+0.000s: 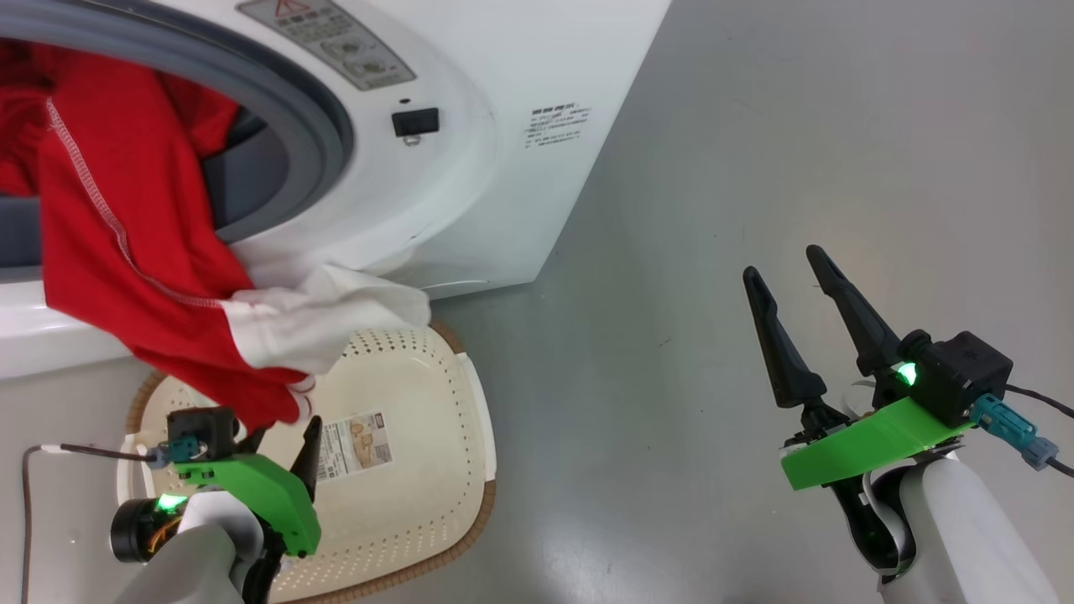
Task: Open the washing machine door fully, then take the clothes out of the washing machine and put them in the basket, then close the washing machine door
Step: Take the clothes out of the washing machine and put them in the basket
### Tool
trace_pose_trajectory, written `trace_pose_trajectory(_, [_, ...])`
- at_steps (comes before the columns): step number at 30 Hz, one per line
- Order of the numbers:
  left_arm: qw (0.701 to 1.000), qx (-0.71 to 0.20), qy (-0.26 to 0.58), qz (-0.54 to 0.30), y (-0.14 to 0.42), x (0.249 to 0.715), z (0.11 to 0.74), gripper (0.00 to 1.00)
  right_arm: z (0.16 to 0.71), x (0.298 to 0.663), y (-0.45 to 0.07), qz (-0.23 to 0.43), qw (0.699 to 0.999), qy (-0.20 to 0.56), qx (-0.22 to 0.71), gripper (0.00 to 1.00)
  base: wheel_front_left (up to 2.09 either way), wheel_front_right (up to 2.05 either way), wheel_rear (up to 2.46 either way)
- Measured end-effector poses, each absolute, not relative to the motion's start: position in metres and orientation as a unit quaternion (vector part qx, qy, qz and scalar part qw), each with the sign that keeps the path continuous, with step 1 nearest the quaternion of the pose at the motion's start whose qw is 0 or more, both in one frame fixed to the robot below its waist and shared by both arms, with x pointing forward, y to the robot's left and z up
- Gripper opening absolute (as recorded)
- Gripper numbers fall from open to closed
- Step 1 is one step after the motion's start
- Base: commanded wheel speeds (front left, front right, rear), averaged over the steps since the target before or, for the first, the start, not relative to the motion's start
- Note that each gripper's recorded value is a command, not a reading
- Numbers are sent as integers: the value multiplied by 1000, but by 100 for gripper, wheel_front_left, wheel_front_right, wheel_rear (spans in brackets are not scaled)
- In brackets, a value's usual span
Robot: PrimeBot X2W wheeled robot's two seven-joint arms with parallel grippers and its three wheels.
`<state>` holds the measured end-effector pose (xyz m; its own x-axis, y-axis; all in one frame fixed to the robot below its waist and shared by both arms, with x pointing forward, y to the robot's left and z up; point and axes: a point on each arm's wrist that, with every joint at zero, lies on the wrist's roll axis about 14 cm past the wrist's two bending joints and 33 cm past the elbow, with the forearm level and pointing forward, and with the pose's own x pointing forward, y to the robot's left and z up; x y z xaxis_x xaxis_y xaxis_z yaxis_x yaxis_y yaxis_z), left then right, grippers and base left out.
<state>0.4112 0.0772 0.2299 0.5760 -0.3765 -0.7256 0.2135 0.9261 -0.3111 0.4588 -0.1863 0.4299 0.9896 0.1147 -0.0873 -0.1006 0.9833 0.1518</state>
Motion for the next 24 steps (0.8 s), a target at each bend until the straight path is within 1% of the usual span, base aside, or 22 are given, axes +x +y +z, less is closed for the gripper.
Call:
trace_pose_trajectory(11, [890, -111, 417, -146, 89, 419, 238, 100, 432, 462, -180, 61, 994, 43, 78, 100, 0, 0, 0])
trace_pose_trajectory(24, [928, -157, 322, -108, 111, 465, 286, 100, 443, 467, -171, 76, 993, 28, 80, 100, 0, 0, 0])
